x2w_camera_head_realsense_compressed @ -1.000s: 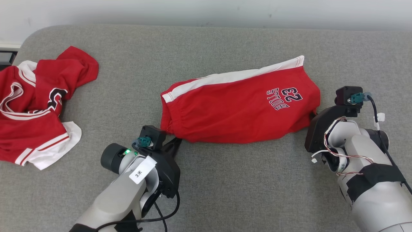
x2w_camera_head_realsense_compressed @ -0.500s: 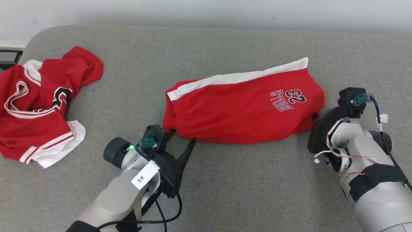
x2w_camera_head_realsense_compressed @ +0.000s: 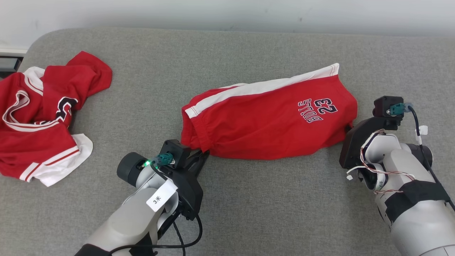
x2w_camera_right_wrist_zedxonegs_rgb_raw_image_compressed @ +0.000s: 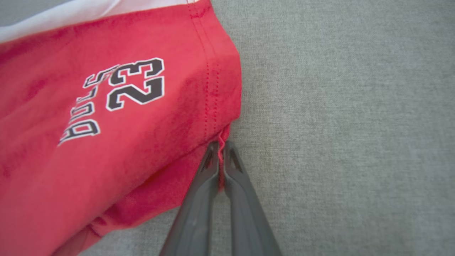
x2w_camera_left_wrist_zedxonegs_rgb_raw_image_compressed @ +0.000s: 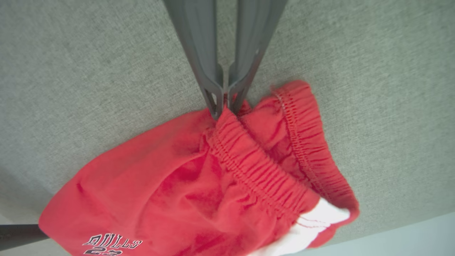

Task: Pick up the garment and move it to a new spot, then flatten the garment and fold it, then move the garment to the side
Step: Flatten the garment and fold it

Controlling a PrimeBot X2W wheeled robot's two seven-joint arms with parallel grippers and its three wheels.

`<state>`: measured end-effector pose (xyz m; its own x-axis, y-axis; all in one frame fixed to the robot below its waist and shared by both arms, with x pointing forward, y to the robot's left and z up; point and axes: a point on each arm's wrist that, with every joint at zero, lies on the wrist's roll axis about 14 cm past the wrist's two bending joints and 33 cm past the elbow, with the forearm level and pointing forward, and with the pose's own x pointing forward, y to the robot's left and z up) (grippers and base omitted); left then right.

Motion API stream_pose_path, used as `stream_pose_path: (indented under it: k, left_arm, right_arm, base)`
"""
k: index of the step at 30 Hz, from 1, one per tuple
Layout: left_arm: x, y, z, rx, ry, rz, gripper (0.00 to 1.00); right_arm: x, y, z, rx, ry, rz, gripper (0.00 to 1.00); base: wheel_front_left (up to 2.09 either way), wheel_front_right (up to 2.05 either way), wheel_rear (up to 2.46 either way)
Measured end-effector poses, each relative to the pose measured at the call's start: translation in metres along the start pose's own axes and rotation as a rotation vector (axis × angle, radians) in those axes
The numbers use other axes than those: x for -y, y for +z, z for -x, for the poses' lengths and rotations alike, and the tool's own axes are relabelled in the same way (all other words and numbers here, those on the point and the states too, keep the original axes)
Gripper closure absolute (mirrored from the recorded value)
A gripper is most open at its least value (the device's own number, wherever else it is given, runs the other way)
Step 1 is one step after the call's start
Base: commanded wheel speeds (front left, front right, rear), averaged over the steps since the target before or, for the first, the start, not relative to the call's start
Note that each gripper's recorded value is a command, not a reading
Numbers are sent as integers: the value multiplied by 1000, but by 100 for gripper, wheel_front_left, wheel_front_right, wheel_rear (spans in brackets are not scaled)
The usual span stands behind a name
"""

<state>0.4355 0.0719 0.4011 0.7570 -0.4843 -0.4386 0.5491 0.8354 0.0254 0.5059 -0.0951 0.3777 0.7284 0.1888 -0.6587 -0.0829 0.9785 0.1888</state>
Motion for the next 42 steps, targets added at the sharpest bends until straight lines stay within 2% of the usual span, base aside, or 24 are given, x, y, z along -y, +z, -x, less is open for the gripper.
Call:
stream_pose_path:
  k: [10, 12, 19, 25, 30, 34, 42]
  left_arm:
    - [-5, -7, 8, -17, -6, -43, 100]
    - [-10, -10, 18, -24, 2, -75, 100]
    - [-2, -25, 42, -24, -13, -77, 100]
    - [8, -10, 51, 37, -35, -54, 99]
    - [36, -4, 56, 76, -102, -34, 100]
    - [45, -8, 66, 78, -128, -1, 100]
    - [59, -8, 81, 89, -169, 79, 100]
  right_arm:
    - [11, 4, 5, 16, -18, 7, 100]
    - [14, -2, 11, 15, -6, -6, 100]
    - [11, -16, 30, 33, 44, -37, 100]
    - [10, -22, 50, 68, 83, -65, 100]
    - [9, -36, 67, 75, 115, -80, 100]
    - [9, -50, 87, 90, 137, -112, 100]
    - [20, -60, 118, 127, 133, -160, 100]
  base:
    - [0, 0, 0]
    - [0, 0, 0]
    - [0, 0, 0]
    - [0, 0, 0]
    - [0, 0, 0]
    - [0, 0, 0]
    - [0, 0, 0]
